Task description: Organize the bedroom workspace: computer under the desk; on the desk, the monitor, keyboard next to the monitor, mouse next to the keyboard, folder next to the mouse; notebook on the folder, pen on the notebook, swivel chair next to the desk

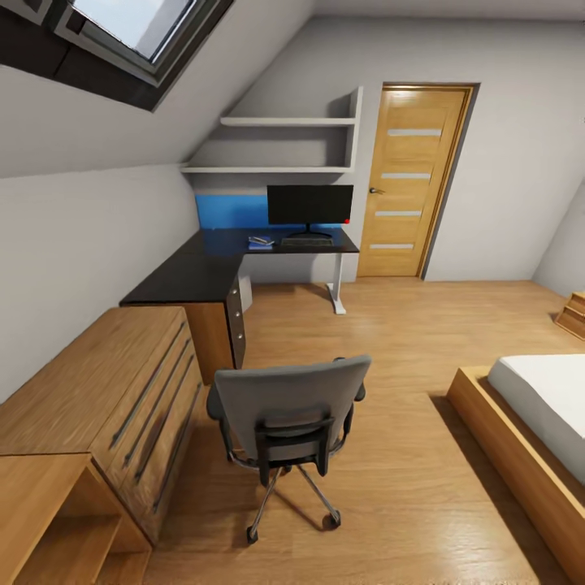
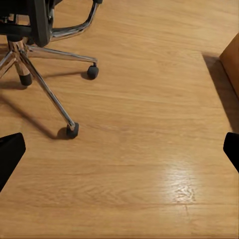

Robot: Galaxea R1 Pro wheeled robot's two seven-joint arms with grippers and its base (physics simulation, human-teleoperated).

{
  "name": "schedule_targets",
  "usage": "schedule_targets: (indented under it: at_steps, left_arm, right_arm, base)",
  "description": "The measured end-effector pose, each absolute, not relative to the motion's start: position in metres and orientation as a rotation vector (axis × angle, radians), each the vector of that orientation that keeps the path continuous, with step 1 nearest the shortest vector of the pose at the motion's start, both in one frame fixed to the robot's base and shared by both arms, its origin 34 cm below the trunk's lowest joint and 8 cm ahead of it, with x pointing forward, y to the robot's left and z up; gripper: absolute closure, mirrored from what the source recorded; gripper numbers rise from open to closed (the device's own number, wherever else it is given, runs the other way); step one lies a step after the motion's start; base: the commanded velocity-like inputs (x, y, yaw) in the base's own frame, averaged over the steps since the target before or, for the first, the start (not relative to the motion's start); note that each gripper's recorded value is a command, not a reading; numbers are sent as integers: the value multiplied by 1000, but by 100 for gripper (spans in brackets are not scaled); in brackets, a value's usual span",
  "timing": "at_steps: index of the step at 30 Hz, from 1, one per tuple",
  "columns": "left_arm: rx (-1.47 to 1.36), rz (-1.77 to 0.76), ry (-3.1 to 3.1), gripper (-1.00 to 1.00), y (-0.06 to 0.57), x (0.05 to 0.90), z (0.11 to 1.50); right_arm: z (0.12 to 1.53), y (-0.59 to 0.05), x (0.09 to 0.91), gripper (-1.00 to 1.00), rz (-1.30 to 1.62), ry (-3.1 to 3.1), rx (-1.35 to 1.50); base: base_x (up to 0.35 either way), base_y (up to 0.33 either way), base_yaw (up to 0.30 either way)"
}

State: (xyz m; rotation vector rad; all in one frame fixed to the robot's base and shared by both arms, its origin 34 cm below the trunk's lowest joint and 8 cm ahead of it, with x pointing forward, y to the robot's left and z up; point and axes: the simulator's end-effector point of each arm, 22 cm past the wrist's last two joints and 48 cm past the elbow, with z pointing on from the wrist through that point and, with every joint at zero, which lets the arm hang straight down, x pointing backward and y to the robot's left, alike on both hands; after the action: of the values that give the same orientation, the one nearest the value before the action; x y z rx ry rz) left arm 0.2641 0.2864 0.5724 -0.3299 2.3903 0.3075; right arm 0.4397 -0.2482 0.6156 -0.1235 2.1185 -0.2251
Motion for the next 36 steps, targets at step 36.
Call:
schedule_targets:
  at_steps: [36]
  left_arm:
    - [-295,170,2685,-100,252,378,498]
  right_arm:
    - [552,-292,490,-100,-300,2242,361]
  base:
    - [-2,0,0]
